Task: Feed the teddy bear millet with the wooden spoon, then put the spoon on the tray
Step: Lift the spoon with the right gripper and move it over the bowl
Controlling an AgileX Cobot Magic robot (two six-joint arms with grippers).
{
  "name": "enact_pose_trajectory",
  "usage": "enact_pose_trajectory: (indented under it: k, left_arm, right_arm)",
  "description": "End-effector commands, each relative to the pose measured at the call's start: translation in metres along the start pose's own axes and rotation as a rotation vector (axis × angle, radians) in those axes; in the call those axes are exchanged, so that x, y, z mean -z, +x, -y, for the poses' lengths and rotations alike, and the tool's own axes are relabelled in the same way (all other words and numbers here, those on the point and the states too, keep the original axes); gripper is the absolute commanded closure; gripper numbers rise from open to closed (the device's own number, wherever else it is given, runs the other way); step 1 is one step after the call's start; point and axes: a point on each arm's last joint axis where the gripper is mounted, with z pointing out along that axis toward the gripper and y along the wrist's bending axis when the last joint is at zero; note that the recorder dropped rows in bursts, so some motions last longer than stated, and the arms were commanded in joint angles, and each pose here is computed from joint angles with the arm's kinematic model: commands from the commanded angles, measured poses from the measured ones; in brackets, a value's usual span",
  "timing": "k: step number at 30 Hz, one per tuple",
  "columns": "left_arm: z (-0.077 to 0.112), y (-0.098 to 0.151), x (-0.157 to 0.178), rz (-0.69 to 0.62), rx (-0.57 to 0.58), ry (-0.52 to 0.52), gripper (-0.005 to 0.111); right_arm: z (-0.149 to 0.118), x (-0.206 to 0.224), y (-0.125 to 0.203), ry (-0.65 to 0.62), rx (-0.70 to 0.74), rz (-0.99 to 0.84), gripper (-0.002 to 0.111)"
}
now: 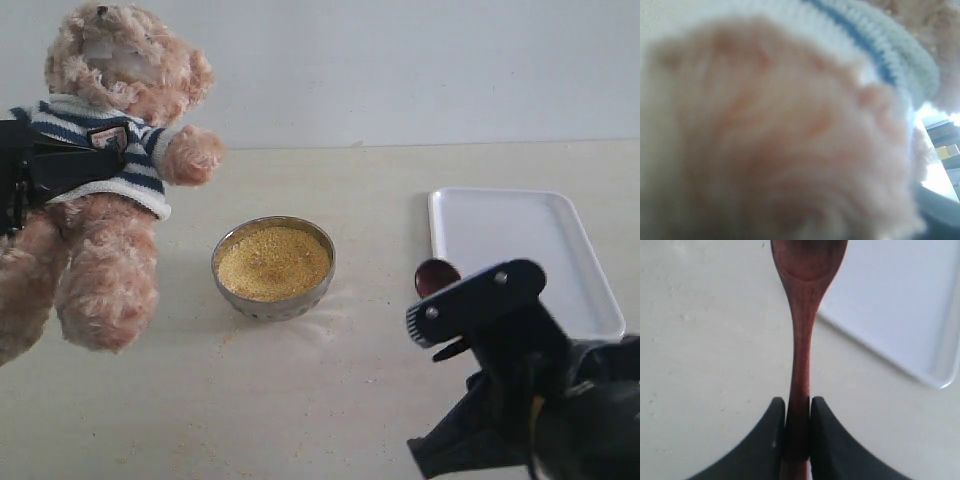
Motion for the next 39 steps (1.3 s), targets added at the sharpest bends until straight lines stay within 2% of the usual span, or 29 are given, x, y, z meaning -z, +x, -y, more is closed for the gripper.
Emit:
enact_pose_trajectory:
  k: [1,3,6,10,15,18,23,27,29,33,39]
  left_arm:
    - [0.006,-0.004,0.001,0.019,-0.006,0.034,0.102]
    - [0.006,-0.004,0.001,0.019,-0.006,0.032,0.102]
    - [0.005,-0.004,0.001,0.021,-0.006,0.026,0.102]
    - [0.005,-0.004,0.001,0.022,-0.016,0.022,0.102]
    - [0.0,-0.005,0.001,0.034,-0.086,-0.035,0.102]
    - [-0.003,-0.006,0.001,0.039,-0.11,-0.065,0.102]
    - [-0.002,-0.008,0.004,0.057,-0.115,-0.097,0.102]
    - [-0.019,-0.02,0.021,0.157,-0.128,-0.364,0.102]
    - [-0.024,-0.023,0.028,0.19,-0.116,-0.432,0.102]
    - [-0.028,-0.025,0.032,0.199,-0.118,-0.451,0.102]
    - [-0.036,-0.022,0.026,0.166,-0.111,-0.445,0.102]
  right_arm:
    - [0.031,0.045,-0.03,-0.006,0.22,0.172,0.108]
    - [0.04,0.067,-0.044,-0.056,0.29,0.241,0.108]
    - [0.052,0.097,-0.066,-0.056,0.501,0.354,0.108]
    - [0.064,0.117,-0.092,0.091,0.813,0.347,0.108]
    - [0.054,0.122,-0.127,0.205,1.026,0.242,0.108]
    - [0.038,0.106,-0.148,0.231,1.127,0.194,0.108]
    - [0.031,0.041,-0.18,0.294,1.224,-0.034,0.108]
    - [0.015,0.007,-0.189,0.281,1.293,-0.109,0.108]
    - [0.002,-0.007,-0.191,0.255,1.348,-0.087,0.108]
    - [-0.021,-0.032,-0.191,0.195,1.388,-0.033,0.108]
    - [-0.039,-0.06,-0.179,0.145,1.431,-0.081,0.108]
